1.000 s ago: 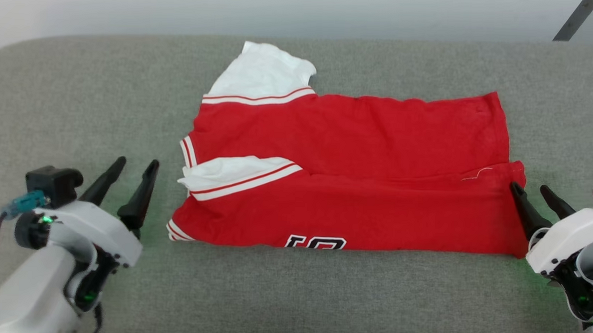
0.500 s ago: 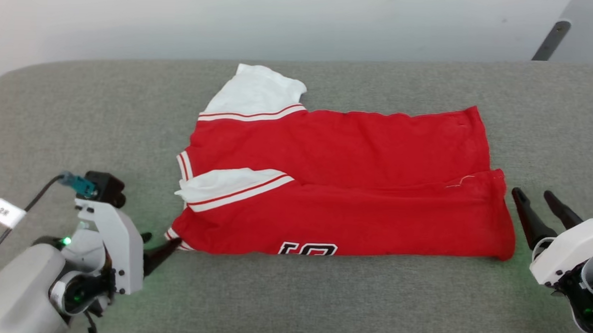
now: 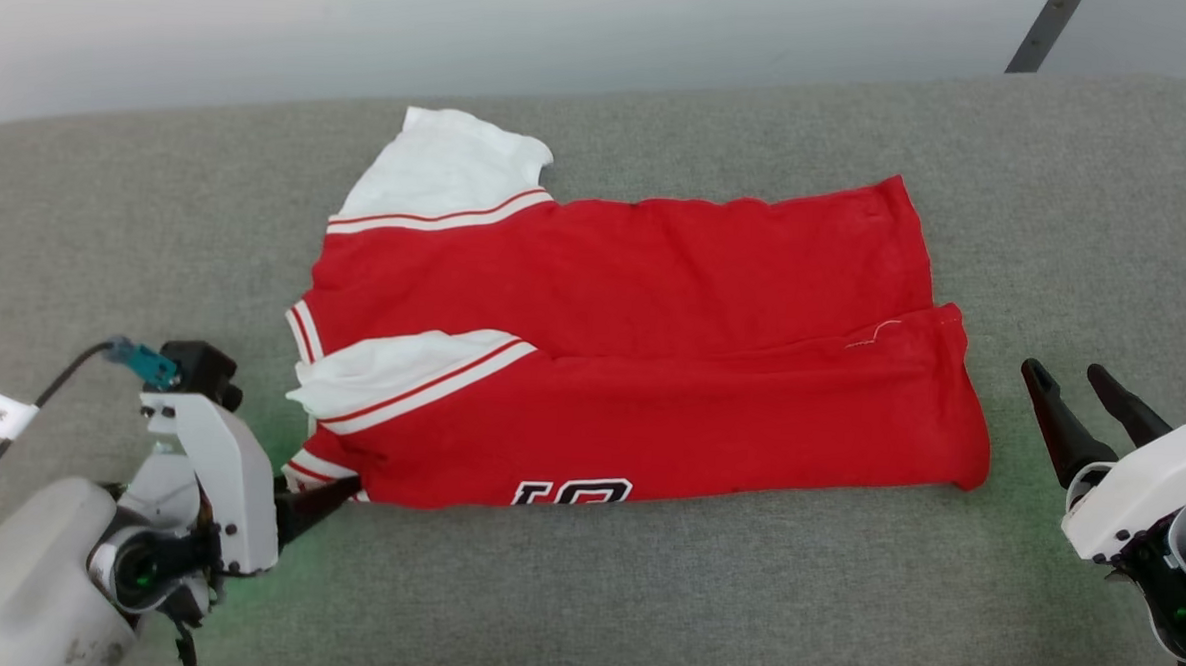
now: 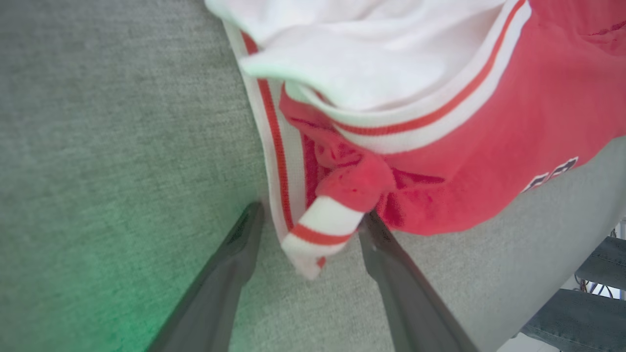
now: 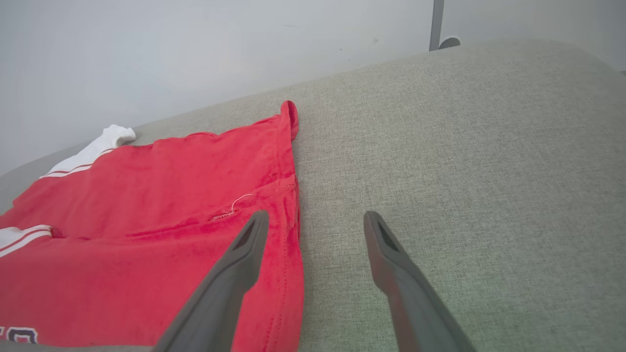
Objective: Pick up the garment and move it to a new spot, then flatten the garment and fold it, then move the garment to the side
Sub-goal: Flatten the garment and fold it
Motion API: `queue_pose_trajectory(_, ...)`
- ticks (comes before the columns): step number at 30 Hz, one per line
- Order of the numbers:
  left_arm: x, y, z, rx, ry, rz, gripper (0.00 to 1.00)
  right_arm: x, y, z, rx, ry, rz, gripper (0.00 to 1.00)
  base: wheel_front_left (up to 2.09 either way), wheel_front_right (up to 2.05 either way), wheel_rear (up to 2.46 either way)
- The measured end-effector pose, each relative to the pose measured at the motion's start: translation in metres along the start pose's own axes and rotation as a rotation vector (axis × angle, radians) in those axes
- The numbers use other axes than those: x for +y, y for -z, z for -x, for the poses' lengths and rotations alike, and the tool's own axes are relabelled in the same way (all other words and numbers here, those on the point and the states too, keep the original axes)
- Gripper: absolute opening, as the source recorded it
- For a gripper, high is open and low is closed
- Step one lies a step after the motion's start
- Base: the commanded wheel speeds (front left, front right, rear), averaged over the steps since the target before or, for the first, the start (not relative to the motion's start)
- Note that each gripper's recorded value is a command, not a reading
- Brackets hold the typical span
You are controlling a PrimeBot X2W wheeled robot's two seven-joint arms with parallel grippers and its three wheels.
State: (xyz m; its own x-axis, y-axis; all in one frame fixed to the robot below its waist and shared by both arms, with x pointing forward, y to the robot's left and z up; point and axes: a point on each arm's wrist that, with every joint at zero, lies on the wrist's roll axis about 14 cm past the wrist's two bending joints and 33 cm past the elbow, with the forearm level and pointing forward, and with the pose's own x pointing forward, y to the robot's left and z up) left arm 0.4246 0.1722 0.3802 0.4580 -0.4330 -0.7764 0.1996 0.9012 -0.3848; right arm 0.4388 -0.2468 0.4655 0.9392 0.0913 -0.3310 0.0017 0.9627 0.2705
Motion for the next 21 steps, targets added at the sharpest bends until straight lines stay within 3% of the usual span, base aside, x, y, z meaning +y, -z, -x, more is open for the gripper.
queue_pose_trajectory(2,0.000,-0.002,-0.004,0.002,0.002,0.006,0.31,-0.002,0.002,0.000,0.009,0.006,0.002,1.00,0.00,0.00,0.00)
queue_pose_trajectory(3,0.000,-0.003,-0.005,0.003,0.004,0.005,0.03,-0.002,0.002,0.000,0.010,0.006,0.001,1.00,0.00,0.00,0.00)
queue_pose_trajectory(4,0.001,-0.003,-0.006,0.005,0.005,0.007,0.00,-0.002,0.003,-0.001,0.018,0.005,0.005,1.00,0.00,0.00,0.00)
queue_pose_trajectory(7,0.001,-0.005,-0.006,-0.006,0.002,0.007,0.00,0.008,0.010,-0.004,0.071,-0.025,0.028,1.00,0.00,0.00,0.00)
queue_pose_trajectory(15,-0.008,-0.006,-0.004,-0.028,0.032,-0.020,0.00,0.030,0.053,0.000,0.427,-0.122,0.221,1.00,0.00,0.00,0.00)
queue_pose_trajectory(21,-0.007,-0.009,-0.008,-0.048,0.044,-0.027,0.00,0.018,0.058,-0.015,0.545,-0.081,0.272,1.00,0.00,0.00,0.00)
